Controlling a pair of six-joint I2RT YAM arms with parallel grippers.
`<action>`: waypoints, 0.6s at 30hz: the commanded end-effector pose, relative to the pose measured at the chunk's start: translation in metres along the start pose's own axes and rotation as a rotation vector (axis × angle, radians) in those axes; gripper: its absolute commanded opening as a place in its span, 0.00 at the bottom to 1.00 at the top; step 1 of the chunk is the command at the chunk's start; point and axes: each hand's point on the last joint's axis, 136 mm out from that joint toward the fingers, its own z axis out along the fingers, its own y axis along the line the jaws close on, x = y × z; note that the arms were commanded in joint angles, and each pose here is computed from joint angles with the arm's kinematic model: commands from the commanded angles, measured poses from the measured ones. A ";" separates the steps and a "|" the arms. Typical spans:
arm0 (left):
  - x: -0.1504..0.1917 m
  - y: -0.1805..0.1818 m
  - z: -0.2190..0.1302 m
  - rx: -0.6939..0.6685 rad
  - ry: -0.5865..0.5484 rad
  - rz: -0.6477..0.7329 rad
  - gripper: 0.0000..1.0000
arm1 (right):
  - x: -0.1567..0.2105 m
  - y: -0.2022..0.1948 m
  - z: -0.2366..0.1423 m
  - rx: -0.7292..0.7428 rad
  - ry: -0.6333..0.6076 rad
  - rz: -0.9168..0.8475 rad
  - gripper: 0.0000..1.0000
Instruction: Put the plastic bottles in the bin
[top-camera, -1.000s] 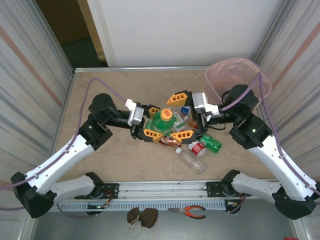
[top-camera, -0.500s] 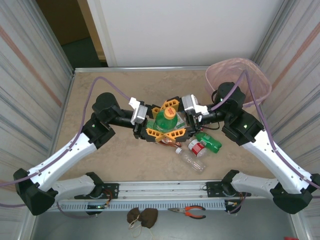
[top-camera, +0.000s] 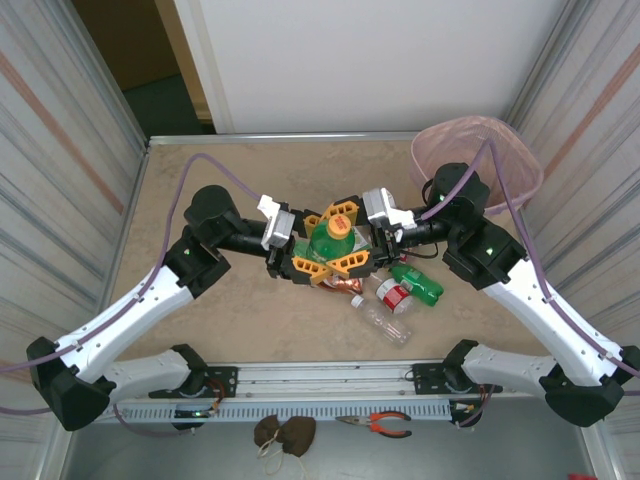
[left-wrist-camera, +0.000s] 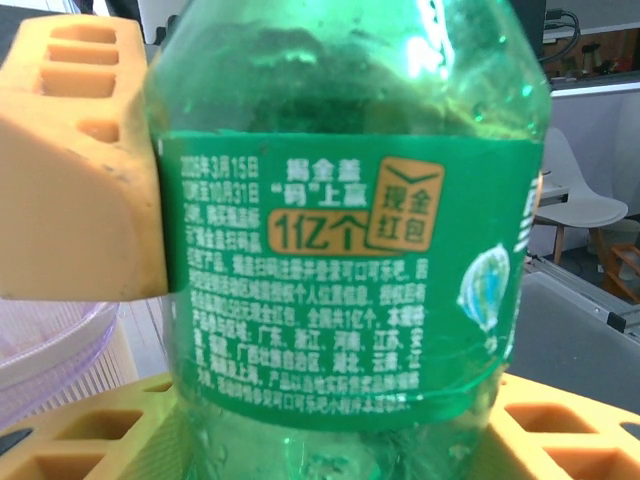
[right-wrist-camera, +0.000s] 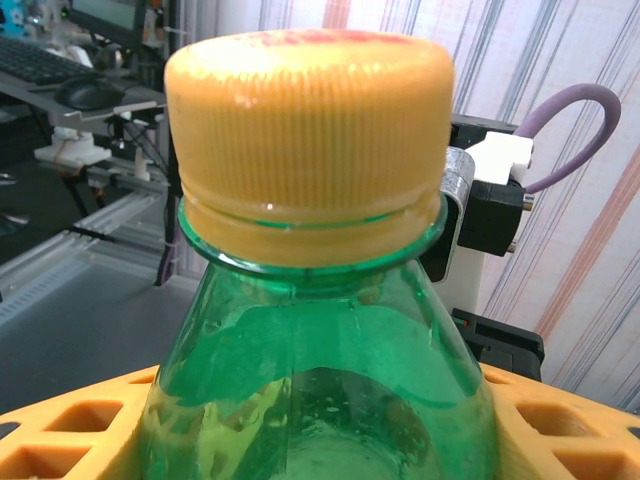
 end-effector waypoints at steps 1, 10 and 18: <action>-0.020 0.007 -0.003 -0.064 -0.037 0.059 0.61 | -0.018 0.011 -0.003 -0.040 -0.031 -0.012 0.55; -0.012 0.013 -0.021 -0.179 -0.013 0.054 0.78 | -0.025 -0.008 -0.012 0.123 0.000 -0.031 0.54; 0.014 0.040 -0.056 -0.413 0.065 -0.025 0.81 | -0.030 -0.049 -0.045 0.396 0.061 -0.036 0.54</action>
